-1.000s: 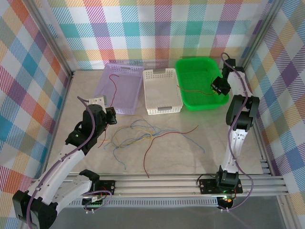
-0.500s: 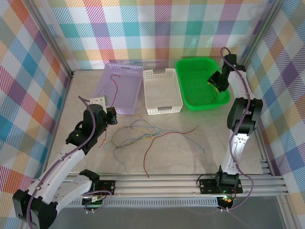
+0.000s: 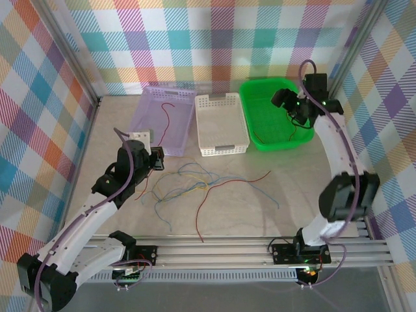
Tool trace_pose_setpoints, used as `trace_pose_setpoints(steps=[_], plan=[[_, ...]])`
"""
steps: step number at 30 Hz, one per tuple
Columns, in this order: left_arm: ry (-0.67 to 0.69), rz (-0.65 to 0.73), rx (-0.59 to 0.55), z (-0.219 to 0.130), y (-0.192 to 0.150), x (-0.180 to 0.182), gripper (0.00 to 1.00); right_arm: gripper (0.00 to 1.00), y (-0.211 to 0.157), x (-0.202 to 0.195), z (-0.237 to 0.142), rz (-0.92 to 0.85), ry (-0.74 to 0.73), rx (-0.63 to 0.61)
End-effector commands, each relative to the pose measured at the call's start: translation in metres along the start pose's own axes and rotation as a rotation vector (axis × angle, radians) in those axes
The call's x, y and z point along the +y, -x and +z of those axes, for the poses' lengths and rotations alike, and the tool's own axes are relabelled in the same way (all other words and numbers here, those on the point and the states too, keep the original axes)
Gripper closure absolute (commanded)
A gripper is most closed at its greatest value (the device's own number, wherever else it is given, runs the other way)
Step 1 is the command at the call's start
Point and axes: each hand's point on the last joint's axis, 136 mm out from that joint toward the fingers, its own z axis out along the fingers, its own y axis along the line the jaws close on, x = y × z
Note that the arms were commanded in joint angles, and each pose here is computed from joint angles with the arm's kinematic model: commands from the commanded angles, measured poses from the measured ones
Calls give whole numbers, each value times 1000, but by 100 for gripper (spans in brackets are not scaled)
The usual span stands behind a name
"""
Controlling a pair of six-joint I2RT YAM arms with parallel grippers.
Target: Untangle the cables
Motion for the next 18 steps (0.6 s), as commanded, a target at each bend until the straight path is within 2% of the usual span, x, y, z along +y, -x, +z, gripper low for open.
trace_pose_setpoints(steps=[1, 9, 13, 18], plan=[[-30, 47, 2, -7, 8, -13, 100, 0, -2, 9, -46, -29, 57, -105], [-108, 108, 42, -13, 25, -57, 100, 0, -56, -10, -139, -51, 115, -229], [-151, 175, 45, -12, 35, -101, 100, 0, -85, -13, -172, -67, 170, -222], [-213, 248, 66, 2, 46, -167, 100, 0, -117, -29, -193, -62, 172, -230]])
